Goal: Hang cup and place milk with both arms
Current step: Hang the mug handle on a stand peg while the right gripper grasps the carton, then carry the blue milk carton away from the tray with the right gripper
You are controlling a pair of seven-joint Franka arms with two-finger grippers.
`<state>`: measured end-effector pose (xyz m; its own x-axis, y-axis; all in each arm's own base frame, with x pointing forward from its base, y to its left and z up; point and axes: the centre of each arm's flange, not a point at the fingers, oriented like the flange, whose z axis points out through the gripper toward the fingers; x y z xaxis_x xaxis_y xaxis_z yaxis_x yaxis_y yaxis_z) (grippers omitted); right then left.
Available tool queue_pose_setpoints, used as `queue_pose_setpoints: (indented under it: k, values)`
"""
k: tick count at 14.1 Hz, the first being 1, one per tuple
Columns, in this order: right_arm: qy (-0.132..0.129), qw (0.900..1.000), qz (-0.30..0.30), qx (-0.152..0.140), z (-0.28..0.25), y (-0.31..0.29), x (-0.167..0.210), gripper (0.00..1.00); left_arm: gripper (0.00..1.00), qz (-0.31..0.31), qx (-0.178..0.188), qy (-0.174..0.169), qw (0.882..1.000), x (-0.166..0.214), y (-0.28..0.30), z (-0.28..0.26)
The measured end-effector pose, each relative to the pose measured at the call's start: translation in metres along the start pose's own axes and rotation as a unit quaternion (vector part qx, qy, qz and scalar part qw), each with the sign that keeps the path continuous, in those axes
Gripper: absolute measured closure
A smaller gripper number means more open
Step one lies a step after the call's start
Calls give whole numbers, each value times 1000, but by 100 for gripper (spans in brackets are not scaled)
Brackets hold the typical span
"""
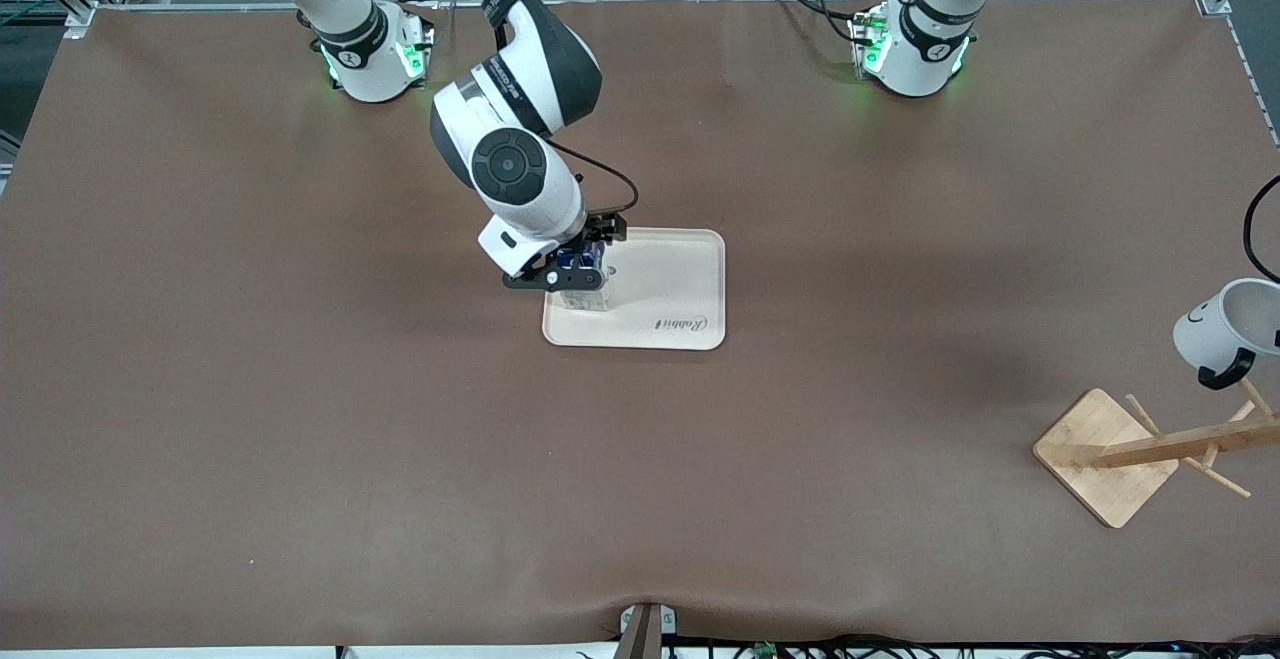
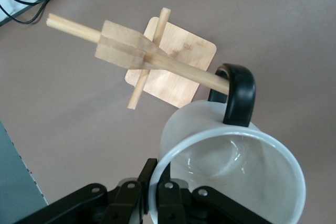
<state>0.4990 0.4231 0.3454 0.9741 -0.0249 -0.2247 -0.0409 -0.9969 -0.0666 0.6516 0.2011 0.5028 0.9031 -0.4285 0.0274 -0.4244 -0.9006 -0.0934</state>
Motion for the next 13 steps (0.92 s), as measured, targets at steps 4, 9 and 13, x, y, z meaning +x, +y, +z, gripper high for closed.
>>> queue_pose_setpoints:
  k: [4, 9, 13]
  values:
    - [-2, 1000, 3, -5, 15, -1, -6, 12, 93, -3, -4, 1, 1000, 2, -7, 8]
    - [-4, 1000, 23, -5, 4, -2, -5, 47, 67, -33, -12, 4, 999, 0, -18, 20]
    - [-11, 998, 56, -4, -36, 10, 6, 50, 28, -71, -49, 26, 996, 6, -10, 16]
